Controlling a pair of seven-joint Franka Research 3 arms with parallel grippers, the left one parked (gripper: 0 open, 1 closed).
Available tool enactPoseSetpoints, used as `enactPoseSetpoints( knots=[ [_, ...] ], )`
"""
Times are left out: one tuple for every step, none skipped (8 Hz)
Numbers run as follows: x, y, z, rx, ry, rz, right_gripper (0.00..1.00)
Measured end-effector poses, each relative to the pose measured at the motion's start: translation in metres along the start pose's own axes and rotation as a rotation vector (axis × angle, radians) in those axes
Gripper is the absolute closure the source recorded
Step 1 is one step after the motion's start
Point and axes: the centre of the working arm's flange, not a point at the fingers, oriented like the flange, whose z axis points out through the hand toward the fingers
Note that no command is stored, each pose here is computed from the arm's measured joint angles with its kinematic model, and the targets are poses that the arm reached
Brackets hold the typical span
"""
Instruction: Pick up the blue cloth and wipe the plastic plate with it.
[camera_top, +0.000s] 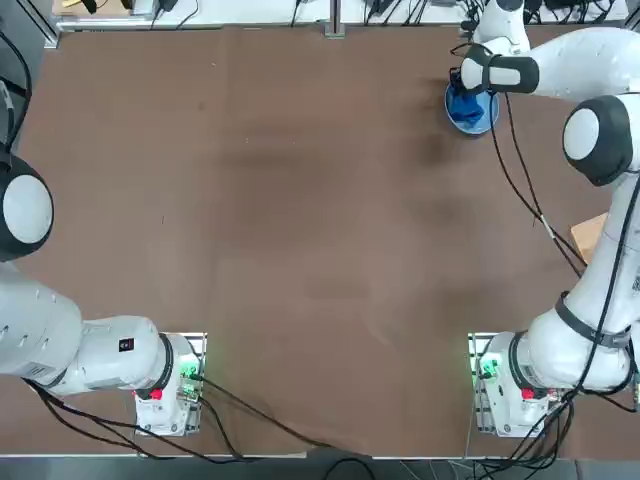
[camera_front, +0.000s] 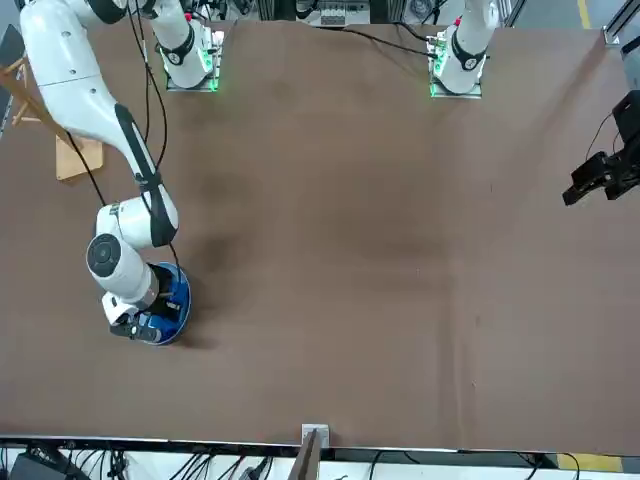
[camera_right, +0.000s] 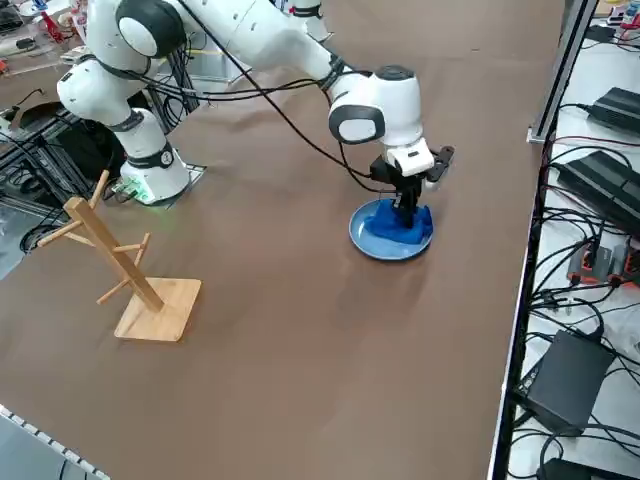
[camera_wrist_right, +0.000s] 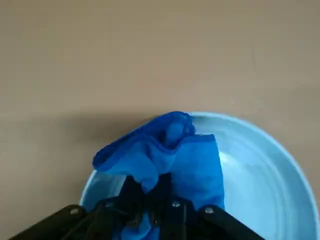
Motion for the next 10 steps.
enactPoseSetpoints(
  knots=[
    [0.002,0.008,0.001,0.001,0.008,-0.012,0.93],
    [0.004,0.016,0.002,-0.003,0.01,-0.023,0.93],
    [0.004,0.022,0.002,-0.013,0.012,-0.036,0.93],
    [0.004,0.026,0.003,-0.024,0.013,-0.051,0.93],
    [0.004,0.03,0.004,-0.03,0.013,-0.067,0.93],
    [0.003,0.035,0.004,-0.033,0.011,-0.08,0.93],
    [0.002,0.039,0.004,-0.035,0.008,-0.082,0.93],
    [0.0,0.041,0.003,-0.041,-0.003,-0.083,0.93],
    [-0.003,0.041,0.002,-0.053,-0.033,-0.08,0.93],
    [-0.007,0.038,0.001,-0.065,-0.07,-0.073,0.93]
  ],
)
